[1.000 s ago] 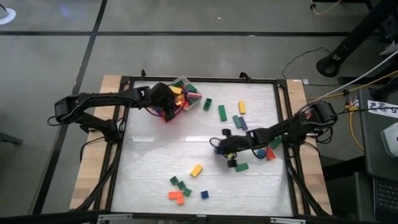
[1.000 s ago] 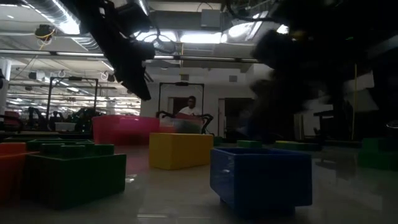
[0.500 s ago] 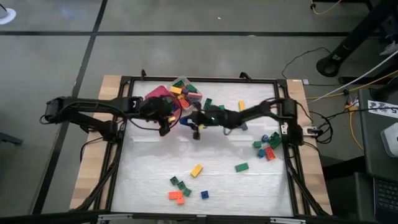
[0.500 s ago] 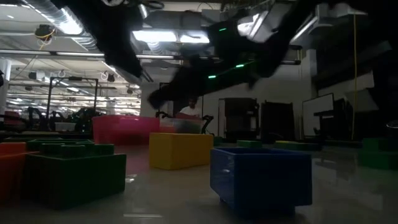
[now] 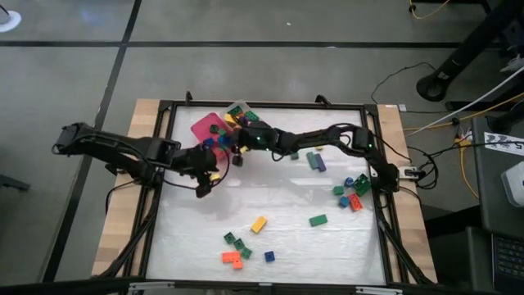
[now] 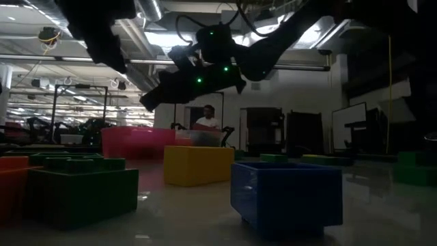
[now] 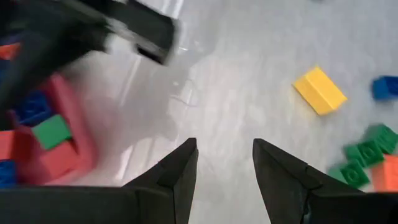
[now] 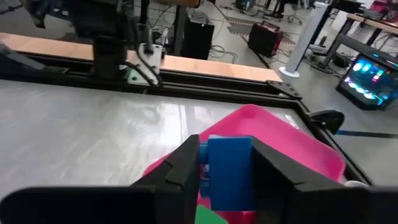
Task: Sort blocks by size
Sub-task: Put the small blue game piece into the pink bin, then put the small green game piece into the pink bin
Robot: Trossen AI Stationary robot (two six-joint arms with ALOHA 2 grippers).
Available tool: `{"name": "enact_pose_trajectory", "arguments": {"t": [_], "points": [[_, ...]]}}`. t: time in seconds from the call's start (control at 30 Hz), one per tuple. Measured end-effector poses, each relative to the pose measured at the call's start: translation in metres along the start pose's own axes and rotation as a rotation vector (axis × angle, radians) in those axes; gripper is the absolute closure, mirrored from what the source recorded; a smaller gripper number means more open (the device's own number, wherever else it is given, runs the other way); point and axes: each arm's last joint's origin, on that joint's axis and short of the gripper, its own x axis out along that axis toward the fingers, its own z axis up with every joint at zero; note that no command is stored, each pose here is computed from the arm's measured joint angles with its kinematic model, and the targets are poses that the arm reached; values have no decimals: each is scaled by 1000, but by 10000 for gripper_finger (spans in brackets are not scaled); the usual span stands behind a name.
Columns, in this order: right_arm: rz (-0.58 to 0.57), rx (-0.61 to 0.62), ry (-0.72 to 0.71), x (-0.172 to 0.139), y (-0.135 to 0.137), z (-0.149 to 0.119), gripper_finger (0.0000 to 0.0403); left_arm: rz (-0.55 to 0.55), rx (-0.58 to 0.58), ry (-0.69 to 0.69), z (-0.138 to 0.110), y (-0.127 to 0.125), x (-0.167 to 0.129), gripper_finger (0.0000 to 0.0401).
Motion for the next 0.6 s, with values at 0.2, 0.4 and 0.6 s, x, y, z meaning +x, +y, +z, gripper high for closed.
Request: {"name": "enact_pose_trajectory", "arguments": {"t": [0.2, 0.4, 0.6], "points": [[5, 0, 13, 0, 1, 0, 250, -37, -20, 21, -5, -12, 0, 258], [-39, 2, 75, -3, 0, 0, 218, -65, -40, 21, -8, -20, -1, 258], [-17, -53, 275, -48, -14, 46, 218, -154, 14, -32, -20, -36, 17, 258]]}}
